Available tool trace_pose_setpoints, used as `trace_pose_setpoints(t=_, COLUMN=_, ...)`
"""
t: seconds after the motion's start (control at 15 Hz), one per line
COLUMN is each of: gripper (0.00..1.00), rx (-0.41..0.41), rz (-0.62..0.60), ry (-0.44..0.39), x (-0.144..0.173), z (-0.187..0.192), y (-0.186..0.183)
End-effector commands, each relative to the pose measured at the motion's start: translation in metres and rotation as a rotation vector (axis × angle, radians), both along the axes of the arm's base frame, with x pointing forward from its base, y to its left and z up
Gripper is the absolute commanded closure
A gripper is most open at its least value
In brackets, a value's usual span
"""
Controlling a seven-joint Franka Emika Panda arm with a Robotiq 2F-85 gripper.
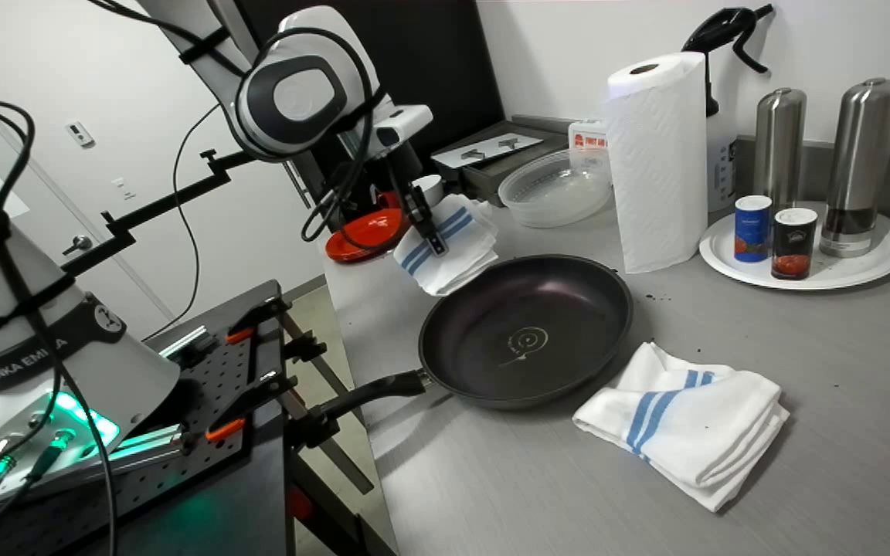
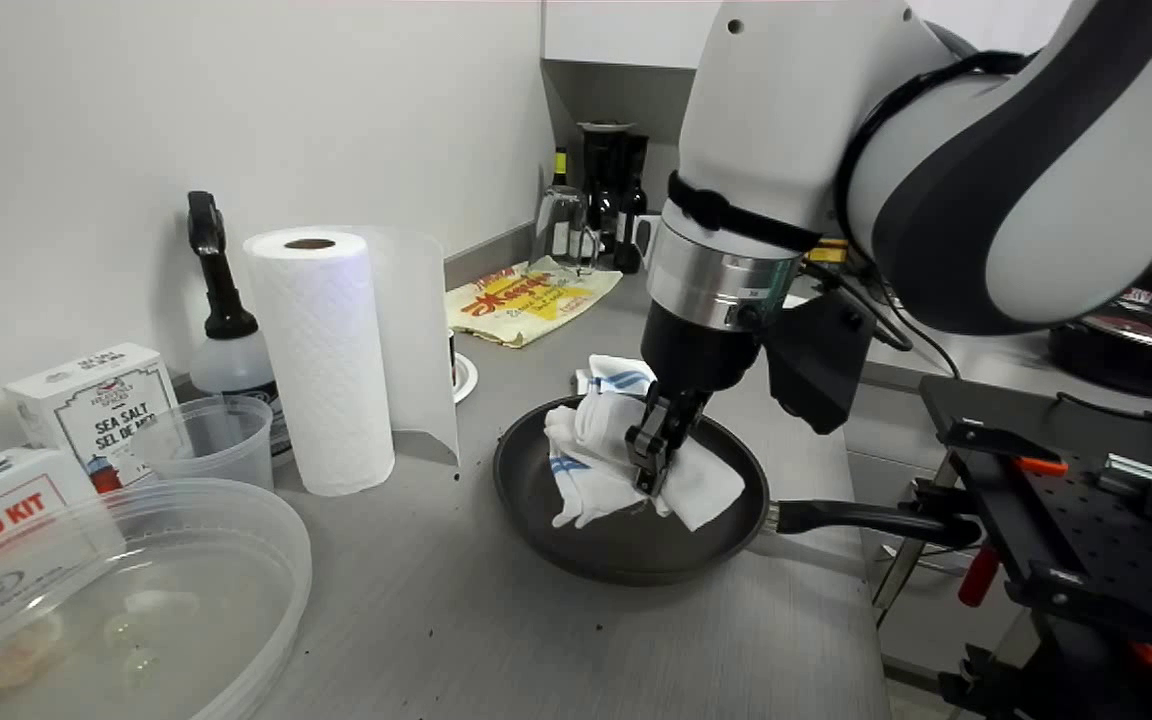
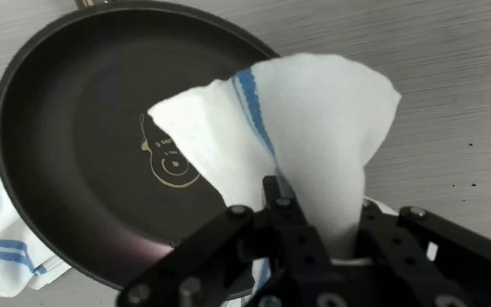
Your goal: Pick up the towel and wide the frying pan
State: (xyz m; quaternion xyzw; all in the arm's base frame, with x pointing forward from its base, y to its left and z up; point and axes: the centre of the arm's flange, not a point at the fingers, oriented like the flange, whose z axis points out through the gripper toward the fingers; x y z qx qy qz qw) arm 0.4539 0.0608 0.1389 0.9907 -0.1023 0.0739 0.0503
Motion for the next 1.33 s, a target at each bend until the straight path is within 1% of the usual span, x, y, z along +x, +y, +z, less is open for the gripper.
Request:
trace_pose_setpoints(t=0.0, gripper=0.95, rx=0.017, rz=0.016, ry=-0.048, x=0.005, z=-0.015, y=0.006)
trace_pose_setpoints(t=0.53, gripper=0.95, rx=-0.002, rz=0.007, ry=-0.087, x=0.009, z=-0.029, y=-0.001)
trace_pose_setpoints(t=0.8, gripper=0.95, rx=-0.005, rz=0.008, ry=-0.080, x=0.011, z=-0.030, y=-0.003)
trace_pose_setpoints(t=0.87, gripper=0.95, rx=0.000, rz=-0.005, ry=-0.060, x=0.008, z=-0.030, y=-0.006)
trace_pose_setpoints(t=0.93, gripper=0.80, rx=-0.001, rz=-0.008, ry=-0.059, x=0.008, z=-0.030, y=-0.007)
trace_pose_setpoints(t=1.27, gripper=0.80, rx=-0.001, rz=-0.012, ry=-0.058, x=0.007, z=-0.031, y=-0.007)
